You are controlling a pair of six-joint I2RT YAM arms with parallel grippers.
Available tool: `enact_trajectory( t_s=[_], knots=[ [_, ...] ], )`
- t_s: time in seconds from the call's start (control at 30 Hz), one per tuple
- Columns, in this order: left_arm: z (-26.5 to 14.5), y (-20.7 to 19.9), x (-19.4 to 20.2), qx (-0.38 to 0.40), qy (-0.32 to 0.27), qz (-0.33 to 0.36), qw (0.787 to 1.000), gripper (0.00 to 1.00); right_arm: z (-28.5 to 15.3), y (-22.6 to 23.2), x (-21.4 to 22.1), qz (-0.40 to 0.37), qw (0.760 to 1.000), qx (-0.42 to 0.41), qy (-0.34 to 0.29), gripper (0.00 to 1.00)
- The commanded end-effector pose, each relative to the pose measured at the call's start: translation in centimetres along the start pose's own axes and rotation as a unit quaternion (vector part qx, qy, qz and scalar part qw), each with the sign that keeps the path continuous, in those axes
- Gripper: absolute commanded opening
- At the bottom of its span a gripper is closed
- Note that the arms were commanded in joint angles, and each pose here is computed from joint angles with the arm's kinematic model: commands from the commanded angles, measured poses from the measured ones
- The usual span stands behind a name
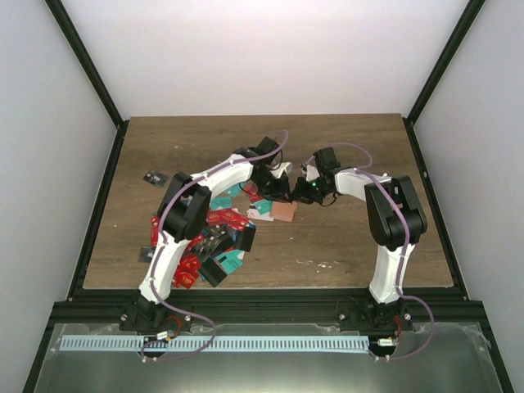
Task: Put the credit cards into the card holder
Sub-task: Close the card holder at the center of the board.
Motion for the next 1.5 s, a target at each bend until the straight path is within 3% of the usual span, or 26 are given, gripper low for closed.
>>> enact_trajectory(
  t_s=[0.0,0.23,0.47,1.47],
  knots=[
    [1.0,0.1,0.8,0.010,0.012,0.000,1.000,0.21,-0.4,-0.3,0.4,0.002,1.000,0.002,0.004,0.07],
    [1.2,0.3,0.9,0.011,0.014,-0.003,1.000,0.19,-0.3,-0.3,0.4,0.002,1.000,0.002,0.004,0.07],
    [1.0,0.3,0.4,0.005,0.006,-0.002,1.000,0.04,-0.3,-0.4,0.4,0.002,1.000,0.003,0.004,0.06],
    [2.0,3.1,2.0,-0.052,0.044,-0.032,0.997,0.04,-0.2,-1.1,0.6,0.007,1.000,0.009,0.008,0.06]
  ],
)
Point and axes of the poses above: each gripper's point midway between its finger pads, its own z axis out along the fingers, its own y axis along the line the jaws close on, x = y × z, the point moved 2 cm from there along -z, back along the fingers, and after that the axes turned 11 degrees about z, right-handed, at the moved point
